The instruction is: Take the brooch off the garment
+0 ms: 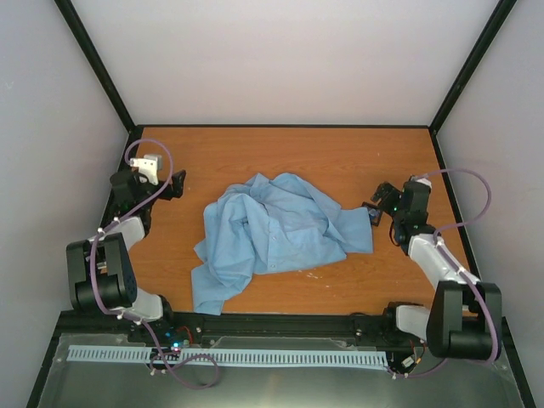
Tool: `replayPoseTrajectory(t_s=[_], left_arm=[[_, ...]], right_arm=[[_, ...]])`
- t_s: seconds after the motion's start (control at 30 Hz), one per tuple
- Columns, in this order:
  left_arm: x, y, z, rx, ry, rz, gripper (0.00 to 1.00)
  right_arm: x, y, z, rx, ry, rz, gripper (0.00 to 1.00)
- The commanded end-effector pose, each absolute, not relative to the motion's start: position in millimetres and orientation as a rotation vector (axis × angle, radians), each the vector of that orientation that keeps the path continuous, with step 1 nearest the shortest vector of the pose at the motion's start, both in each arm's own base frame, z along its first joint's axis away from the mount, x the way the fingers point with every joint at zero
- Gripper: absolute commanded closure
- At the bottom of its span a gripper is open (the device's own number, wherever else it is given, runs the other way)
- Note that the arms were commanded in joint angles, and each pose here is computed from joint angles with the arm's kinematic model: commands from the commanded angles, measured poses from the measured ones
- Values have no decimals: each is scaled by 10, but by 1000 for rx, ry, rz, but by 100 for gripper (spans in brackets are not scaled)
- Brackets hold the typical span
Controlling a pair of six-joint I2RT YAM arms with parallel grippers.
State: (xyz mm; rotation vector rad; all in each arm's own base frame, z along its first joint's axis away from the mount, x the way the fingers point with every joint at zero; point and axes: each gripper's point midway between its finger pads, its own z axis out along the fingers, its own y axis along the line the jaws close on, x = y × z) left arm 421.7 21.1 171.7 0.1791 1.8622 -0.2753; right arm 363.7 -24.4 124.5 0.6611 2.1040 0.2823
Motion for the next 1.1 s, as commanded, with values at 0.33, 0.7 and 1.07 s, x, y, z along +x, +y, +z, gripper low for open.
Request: replayPoseTrajectory(t_s=[0.33,0.7,1.07], left_arm=[[4236,339,1889,79,1703,-232,0],[3850,301,1980,139,1587,-110,0],[3657,259,1578,148,1550,-72,0]], right_arm=[[3628,-626,1524,363,1697,-267,0],[3613,-454,1482,245,1614,-201,0],[3750,-304,1340,144,1658,-165,0]])
